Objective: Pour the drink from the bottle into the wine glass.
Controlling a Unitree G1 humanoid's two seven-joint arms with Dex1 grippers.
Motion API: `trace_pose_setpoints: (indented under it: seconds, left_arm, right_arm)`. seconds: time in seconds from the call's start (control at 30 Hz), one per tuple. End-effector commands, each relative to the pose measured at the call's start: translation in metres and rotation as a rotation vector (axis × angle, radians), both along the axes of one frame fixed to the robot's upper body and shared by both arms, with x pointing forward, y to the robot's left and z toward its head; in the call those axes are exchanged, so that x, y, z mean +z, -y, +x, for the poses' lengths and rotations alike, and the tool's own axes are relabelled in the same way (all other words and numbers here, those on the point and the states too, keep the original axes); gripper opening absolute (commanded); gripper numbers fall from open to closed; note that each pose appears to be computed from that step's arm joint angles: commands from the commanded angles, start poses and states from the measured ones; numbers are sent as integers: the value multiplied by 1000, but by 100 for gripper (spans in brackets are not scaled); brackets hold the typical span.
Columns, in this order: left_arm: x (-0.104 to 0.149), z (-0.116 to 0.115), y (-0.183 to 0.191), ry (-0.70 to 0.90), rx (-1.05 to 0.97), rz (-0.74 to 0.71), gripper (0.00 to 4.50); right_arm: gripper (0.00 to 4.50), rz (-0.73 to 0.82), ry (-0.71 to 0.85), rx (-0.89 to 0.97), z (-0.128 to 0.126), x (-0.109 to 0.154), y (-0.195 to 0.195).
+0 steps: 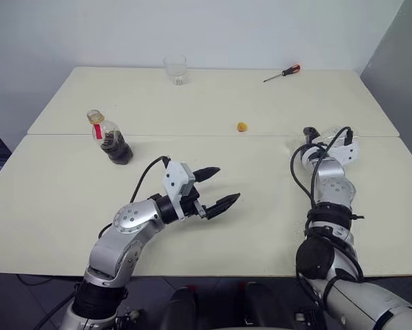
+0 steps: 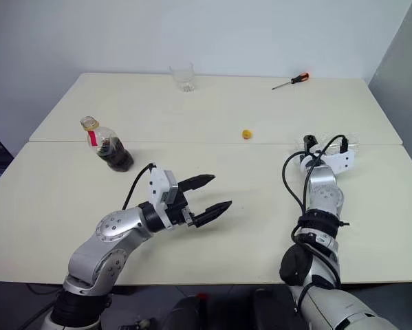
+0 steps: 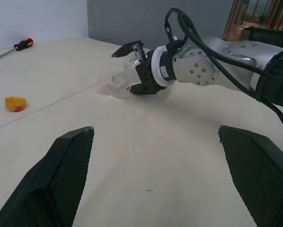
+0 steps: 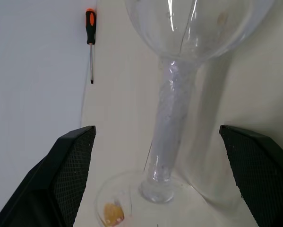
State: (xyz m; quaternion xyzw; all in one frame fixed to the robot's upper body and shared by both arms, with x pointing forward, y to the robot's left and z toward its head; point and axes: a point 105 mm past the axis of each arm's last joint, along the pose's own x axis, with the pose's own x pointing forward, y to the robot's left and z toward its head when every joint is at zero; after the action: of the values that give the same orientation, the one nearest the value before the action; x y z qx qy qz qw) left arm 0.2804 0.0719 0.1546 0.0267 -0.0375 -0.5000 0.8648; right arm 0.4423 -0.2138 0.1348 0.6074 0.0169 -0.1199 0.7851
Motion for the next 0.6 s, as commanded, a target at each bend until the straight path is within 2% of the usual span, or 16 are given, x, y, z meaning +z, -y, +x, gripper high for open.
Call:
trace_pose_setpoints:
  seconds: [0.03, 0.17, 0.27, 0.37, 0.6]
  left_arm:
    - [12, 0, 2, 38, -12, -9, 449]
    - [14, 2, 2, 42, -12, -5, 449]
    - [15, 2, 2, 46, -11, -4, 450]
    - [16, 3, 1, 52, -4, -2, 450]
    - [17, 4, -1, 59, 19, -3, 450]
  right_arm:
    - [450, 13, 41, -10, 9, 8, 1]
    - [450, 9, 41, -12, 14, 5, 1]
    - [392, -16, 33, -22, 16, 3, 3]
    - [291, -115, 39, 2, 17, 7, 0]
    - [50, -214, 49, 30, 18, 14, -6]
